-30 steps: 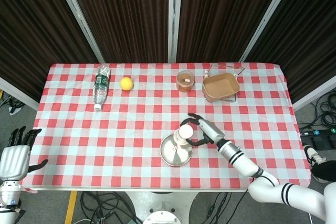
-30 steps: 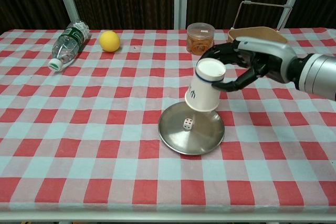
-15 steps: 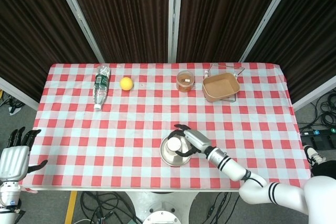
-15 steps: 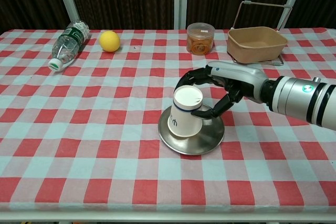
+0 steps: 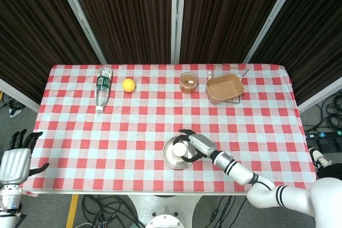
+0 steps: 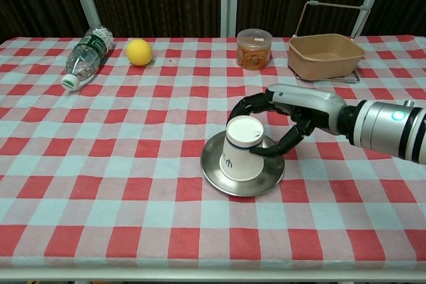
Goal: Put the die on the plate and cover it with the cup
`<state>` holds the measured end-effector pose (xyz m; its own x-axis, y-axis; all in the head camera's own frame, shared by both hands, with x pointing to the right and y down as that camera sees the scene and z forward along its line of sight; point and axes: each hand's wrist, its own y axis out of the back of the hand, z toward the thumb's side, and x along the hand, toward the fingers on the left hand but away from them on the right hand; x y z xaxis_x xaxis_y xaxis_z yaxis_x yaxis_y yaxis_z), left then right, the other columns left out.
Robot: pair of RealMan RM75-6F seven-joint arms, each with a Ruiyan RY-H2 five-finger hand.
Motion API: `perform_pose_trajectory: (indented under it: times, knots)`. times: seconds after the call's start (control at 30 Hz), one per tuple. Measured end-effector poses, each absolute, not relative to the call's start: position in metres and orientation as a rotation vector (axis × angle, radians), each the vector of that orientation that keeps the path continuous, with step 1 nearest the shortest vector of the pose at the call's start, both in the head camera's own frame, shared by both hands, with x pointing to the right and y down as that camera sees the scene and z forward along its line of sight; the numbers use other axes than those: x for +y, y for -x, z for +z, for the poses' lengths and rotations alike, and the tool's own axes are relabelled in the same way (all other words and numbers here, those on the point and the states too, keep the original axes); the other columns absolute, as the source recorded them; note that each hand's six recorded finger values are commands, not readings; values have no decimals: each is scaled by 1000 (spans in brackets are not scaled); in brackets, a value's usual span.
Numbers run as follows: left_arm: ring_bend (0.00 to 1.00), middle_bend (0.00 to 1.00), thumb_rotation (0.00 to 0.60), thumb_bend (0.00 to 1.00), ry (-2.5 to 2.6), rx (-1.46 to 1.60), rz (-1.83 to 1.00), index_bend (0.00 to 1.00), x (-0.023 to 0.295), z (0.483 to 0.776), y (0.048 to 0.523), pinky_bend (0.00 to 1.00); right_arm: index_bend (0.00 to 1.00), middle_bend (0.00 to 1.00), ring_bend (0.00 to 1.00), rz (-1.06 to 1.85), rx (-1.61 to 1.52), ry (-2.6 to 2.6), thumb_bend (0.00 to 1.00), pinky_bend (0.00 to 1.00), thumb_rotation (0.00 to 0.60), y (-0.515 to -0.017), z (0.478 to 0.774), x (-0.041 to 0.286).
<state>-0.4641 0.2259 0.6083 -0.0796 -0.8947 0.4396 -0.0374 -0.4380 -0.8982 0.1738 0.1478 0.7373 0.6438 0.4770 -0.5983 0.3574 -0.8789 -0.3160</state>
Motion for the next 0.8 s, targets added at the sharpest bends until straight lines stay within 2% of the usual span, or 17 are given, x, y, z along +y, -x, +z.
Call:
perform_pose_trajectory:
  times: [0.17, 0.4, 0.63, 0.8]
  knots:
    - [21, 159, 600, 76, 1505, 1043, -1604, 163, 227, 607, 466, 26, 559, 270, 0, 1050, -759, 2675, 327, 0, 600, -174, 742, 139]
    - [21, 159, 600, 76, 1503, 1039, -1600, 163, 226, 607, 465, 27, 559, 271, 0, 1012, -615, 2707, 329, 0, 600, -169, 736, 157]
    - [20, 159, 600, 76, 1501, 1044, -1601, 163, 225, 606, 466, 25, 554, 270, 0, 1024, -736, 2658, 329, 0, 600, -173, 741, 135]
    - [21, 159, 600, 76, 1503, 1040, -1602, 163, 225, 608, 465, 26, 550, 270, 0, 993, -640, 2688, 331, 0, 600, -167, 735, 152]
